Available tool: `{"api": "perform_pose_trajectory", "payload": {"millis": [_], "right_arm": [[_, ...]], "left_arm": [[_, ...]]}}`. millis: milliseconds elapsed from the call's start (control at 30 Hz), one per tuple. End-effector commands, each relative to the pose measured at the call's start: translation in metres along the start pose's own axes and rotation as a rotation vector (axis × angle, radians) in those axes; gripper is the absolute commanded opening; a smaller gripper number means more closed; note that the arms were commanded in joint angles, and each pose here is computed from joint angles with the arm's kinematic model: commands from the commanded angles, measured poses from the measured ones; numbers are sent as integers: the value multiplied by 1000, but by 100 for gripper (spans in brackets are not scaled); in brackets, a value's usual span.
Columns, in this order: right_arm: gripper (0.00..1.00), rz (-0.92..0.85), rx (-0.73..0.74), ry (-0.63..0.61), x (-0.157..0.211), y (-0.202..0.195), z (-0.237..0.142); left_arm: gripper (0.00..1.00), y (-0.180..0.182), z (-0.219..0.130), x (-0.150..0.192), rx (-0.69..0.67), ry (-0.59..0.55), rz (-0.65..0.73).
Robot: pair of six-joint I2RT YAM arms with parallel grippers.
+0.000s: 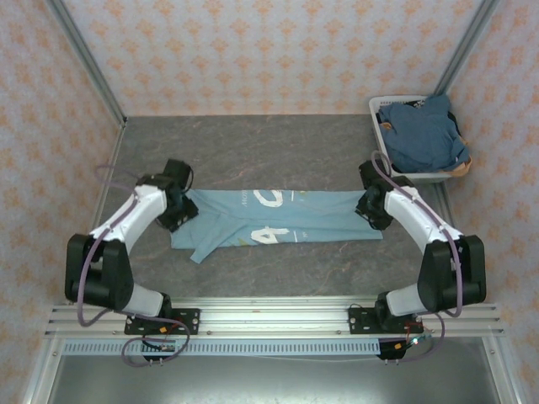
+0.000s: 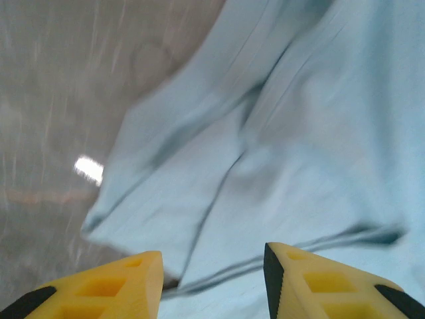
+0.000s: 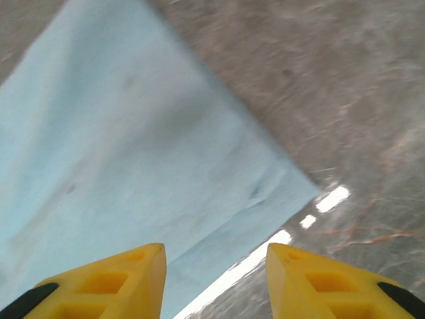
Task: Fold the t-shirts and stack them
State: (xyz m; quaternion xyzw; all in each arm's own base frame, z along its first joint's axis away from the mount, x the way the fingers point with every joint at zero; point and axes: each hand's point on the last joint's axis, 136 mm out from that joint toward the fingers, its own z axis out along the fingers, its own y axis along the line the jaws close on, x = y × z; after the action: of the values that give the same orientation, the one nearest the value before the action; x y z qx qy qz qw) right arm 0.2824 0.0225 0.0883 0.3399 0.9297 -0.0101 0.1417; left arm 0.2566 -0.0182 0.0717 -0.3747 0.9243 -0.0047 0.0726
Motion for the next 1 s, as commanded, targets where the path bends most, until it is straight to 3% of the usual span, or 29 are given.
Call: {"api": "perform_pose_trajectory", "payload": {"millis": [0, 167, 433, 567, 700, 967], "right_arm": [[43, -133, -196, 70, 17, 37, 0], [43, -233, -351, 117, 27, 74, -10], [43, -212, -330, 128, 27, 74, -5], [42, -199, -329, 133, 28, 73, -3], [40, -199, -318, 130, 29, 70, -4], [39, -181, -319, 129, 29, 70, -1]], "left_arm": [[42, 23, 19, 43, -34, 123, -85], [40, 26, 36, 67, 5, 161, -112], [30, 31, 51, 74, -10, 161, -112], [15, 27, 56, 70, 0, 142, -114], [1, 31, 42, 58, -23, 81, -94], [0, 27, -5, 24, -50, -55, 1]]}}
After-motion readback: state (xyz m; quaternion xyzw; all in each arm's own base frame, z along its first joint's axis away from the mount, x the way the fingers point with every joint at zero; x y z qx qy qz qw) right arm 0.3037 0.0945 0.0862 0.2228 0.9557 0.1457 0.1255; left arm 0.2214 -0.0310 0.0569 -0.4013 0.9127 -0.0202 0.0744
